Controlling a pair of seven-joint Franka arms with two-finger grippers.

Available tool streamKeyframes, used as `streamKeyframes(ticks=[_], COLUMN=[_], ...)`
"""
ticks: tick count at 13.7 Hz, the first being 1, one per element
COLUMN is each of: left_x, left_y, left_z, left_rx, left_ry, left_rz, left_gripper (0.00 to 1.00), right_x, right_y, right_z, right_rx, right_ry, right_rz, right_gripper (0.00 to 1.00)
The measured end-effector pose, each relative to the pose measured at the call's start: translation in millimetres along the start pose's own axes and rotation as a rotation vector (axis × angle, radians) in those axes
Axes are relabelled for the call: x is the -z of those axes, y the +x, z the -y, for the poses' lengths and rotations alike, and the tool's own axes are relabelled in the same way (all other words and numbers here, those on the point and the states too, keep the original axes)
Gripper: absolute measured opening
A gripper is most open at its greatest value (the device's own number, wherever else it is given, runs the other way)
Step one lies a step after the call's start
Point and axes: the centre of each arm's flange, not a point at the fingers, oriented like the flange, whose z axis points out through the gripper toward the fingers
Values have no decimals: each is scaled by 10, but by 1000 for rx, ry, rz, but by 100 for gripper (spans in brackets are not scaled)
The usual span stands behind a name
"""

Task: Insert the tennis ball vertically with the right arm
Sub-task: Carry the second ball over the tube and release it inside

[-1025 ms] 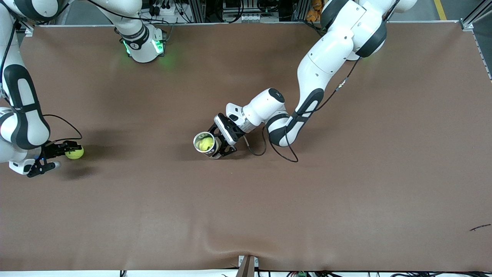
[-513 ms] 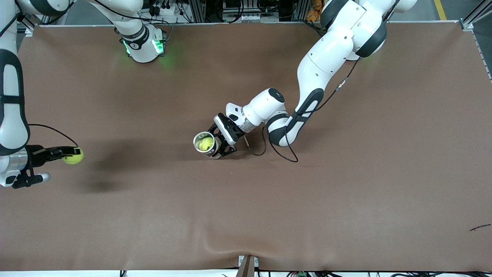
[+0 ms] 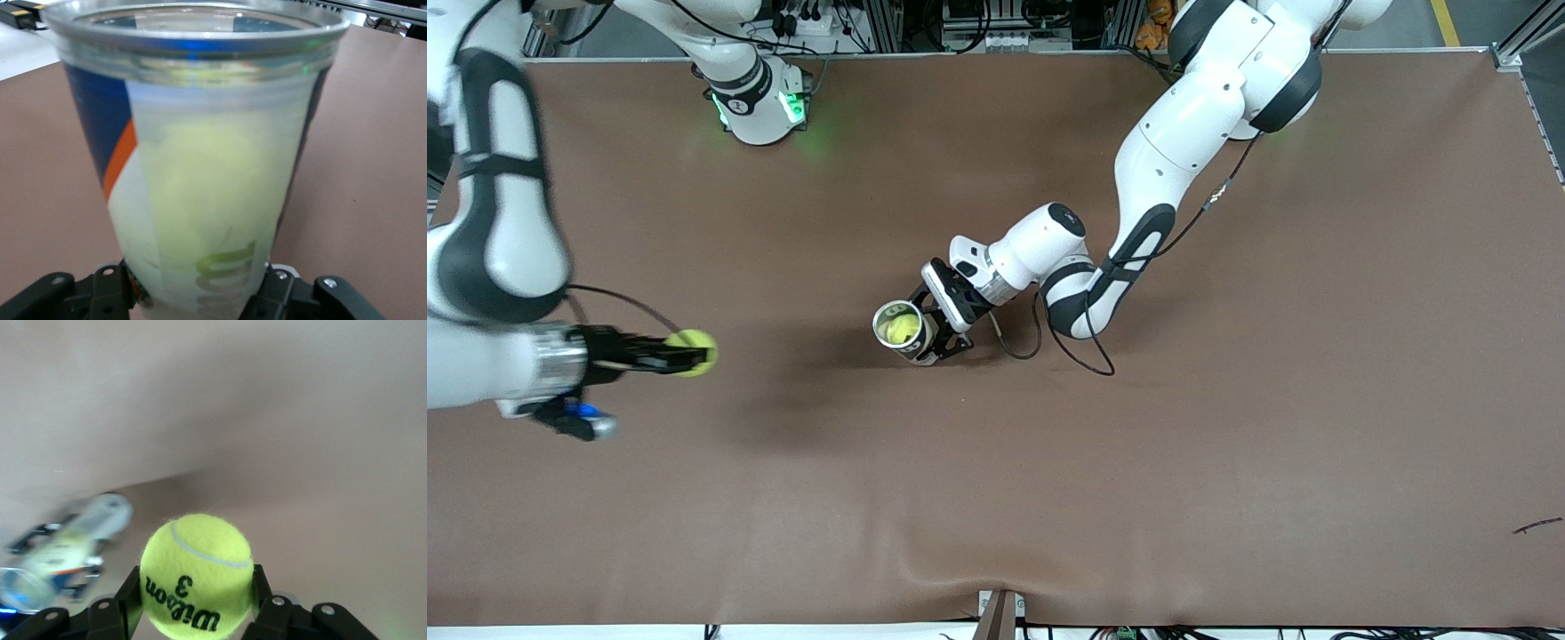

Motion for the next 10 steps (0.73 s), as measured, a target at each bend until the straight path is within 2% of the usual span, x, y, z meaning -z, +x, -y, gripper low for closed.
streamKeyframes(ticks=[3, 6, 8, 10], left_x=[22, 37, 42, 43], left_y=[-24, -57, -69, -73], left_z=[19, 8, 2, 0], left_rx=[-16, -14, -14, -13], left_ry=[-7, -18, -22, -23], left_rz=[-5, -13, -15, -16], left_gripper=[64, 67, 71, 74], right_x=[-81, -135, -324, -527], right_y=[-467, -808, -1041, -1258], right_z=[827, 1267, 1587, 1861], right_rx=[-132, -198, -221, -228], right_ry=[5, 8, -15, -54], right_rz=[-2, 9, 12, -8], right_gripper=[67, 67, 67, 67])
